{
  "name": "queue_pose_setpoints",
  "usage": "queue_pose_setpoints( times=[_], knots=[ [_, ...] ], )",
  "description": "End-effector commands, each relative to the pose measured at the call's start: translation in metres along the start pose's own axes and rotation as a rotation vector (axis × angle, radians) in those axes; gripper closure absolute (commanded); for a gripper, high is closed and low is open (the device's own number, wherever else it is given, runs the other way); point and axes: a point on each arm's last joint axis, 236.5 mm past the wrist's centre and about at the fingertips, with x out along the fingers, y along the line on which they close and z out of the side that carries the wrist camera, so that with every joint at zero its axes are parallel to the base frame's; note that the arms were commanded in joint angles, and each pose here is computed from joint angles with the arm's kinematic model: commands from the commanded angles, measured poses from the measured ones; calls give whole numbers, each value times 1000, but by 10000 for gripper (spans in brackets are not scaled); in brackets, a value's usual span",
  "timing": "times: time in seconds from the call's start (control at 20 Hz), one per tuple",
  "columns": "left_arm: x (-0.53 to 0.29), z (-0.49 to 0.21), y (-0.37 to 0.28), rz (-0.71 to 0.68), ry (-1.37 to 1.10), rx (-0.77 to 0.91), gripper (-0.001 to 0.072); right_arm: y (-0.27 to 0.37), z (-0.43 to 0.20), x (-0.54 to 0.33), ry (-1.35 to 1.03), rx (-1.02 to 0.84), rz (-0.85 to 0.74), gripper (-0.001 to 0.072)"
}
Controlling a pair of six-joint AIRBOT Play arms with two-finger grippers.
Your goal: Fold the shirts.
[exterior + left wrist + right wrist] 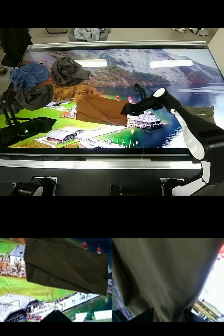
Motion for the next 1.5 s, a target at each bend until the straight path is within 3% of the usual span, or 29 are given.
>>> queue_pose_setpoints(
  times=[0.0,0.15,0.3,0.45,0.6,0.7,0.9,1.1,1.25,1.45],
  knots=[
    [0,1,0,0,-2,0,682,2,0,3,-1,9,1,319],
    [0,0,0,-1,-2,0,682,-14,-7,2,29,36,-65,317],
    [0,-3,0,1,12,0,682,-25,-14,2,55,52,-116,139],
    [0,-3,0,1,11,0,682,-21,-7,5,28,63,-87,159],
    [0,-2,0,1,10,1,682,7,11,7,-48,16,37,279],
    [0,-1,0,1,2,1,682,35,28,1,-119,-13,157,660],
    [0,-1,0,1,4,5,682,69,56,-50,-166,-171,238,667],
    [0,-1,0,1,4,5,682,79,106,-167,-329,-239,119,667],
    [0,-1,0,1,4,5,682,46,121,-273,-477,-163,-59,667],
    [0,-1,0,1,4,5,682,-14,88,-355,-530,-27,-148,666]
  ],
)
